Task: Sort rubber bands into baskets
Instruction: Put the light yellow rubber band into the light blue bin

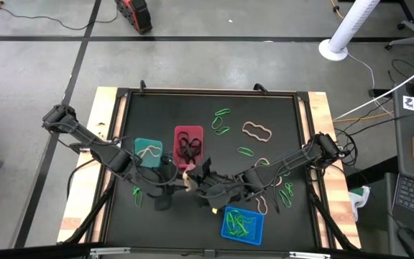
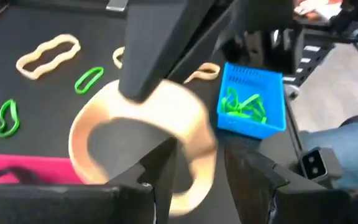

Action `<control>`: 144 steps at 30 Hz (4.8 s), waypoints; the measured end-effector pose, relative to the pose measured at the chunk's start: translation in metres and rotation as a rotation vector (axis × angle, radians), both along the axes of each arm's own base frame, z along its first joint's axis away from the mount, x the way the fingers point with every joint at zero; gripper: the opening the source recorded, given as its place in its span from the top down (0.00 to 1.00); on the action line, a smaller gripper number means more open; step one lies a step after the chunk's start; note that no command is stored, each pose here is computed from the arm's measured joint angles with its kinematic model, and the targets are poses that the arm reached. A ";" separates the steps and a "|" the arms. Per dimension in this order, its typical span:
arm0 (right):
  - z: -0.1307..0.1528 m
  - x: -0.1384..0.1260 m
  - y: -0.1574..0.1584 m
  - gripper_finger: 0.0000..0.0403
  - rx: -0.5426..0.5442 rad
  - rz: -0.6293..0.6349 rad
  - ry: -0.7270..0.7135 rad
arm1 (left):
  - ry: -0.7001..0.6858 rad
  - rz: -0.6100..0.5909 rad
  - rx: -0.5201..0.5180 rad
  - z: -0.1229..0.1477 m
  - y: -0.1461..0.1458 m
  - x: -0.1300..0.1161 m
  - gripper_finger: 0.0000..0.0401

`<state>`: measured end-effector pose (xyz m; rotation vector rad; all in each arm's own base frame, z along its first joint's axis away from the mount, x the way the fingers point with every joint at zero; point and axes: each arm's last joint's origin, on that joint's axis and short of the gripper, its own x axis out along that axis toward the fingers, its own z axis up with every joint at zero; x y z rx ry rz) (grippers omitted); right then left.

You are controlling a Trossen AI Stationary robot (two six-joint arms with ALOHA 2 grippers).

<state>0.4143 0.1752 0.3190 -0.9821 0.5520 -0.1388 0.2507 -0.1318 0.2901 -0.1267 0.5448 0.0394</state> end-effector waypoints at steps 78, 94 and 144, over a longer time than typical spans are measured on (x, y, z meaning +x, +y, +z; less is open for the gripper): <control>-0.099 -0.077 -0.046 0.55 0.166 -0.530 0.708 | 0.602 0.539 0.166 -0.022 0.051 -0.082 0.77; -0.148 -0.121 -0.104 0.55 0.667 -0.690 0.961 | 0.633 0.538 0.172 -0.030 0.047 -0.075 0.57; -0.163 -0.117 -0.105 0.99 0.644 -0.648 0.862 | 0.206 0.245 -0.002 -0.011 0.019 -0.027 0.58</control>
